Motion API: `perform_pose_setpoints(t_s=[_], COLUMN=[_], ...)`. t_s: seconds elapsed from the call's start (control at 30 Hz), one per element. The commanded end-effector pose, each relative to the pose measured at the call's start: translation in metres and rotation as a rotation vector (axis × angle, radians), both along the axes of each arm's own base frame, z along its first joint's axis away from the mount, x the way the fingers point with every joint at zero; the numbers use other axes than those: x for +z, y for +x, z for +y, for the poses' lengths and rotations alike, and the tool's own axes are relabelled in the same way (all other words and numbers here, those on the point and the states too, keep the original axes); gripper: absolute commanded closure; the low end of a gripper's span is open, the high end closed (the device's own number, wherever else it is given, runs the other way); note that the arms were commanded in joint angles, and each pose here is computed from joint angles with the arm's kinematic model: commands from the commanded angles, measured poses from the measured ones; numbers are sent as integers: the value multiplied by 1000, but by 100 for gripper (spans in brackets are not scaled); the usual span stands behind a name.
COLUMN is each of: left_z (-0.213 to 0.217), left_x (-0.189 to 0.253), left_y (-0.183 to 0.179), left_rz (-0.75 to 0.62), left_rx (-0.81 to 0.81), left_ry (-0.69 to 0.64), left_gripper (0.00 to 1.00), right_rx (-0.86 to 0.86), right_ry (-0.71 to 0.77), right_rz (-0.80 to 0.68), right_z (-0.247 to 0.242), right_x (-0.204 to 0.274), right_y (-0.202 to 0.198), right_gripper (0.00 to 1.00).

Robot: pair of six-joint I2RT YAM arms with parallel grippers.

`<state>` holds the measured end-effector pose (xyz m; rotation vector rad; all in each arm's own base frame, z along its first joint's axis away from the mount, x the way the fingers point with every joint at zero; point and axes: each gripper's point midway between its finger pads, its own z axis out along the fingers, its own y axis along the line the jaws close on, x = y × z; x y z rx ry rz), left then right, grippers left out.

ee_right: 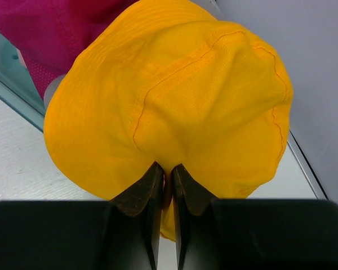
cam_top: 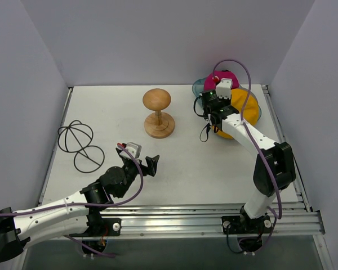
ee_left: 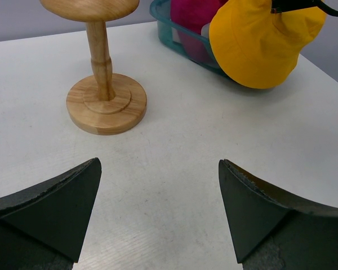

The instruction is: Stack the hats

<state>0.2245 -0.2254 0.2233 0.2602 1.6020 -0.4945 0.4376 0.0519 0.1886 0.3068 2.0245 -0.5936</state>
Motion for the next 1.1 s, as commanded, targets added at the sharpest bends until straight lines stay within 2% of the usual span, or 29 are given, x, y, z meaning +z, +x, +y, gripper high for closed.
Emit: perform_pose_setpoints(t_s=[0.0, 0.27, 0.4, 0.73, 1.07], left_z=[0, 0, 1, 1, -1], left_x=[19, 19, 18, 18, 15], left_y=[3, 3, 3, 3, 4], left_rz=[-33, -33, -33, -32, -28], left_rx=[17, 17, 19, 20, 19], left_ry=[-54, -53, -53, -50, -43], left_gripper=[6, 6, 6, 6, 6], right_rx=[-47, -79, -77, -128, -103], right_ry=[-27, -74, -75, -88, -75], right_rz=[-42, -23, -32, -59, -74], right_z=[-11, -16, -17, -26, -24], right_x=[33, 44, 50, 79, 105], right_y=[-4, -5, -6, -15, -20], right_gripper=[92, 89, 98, 100, 100])
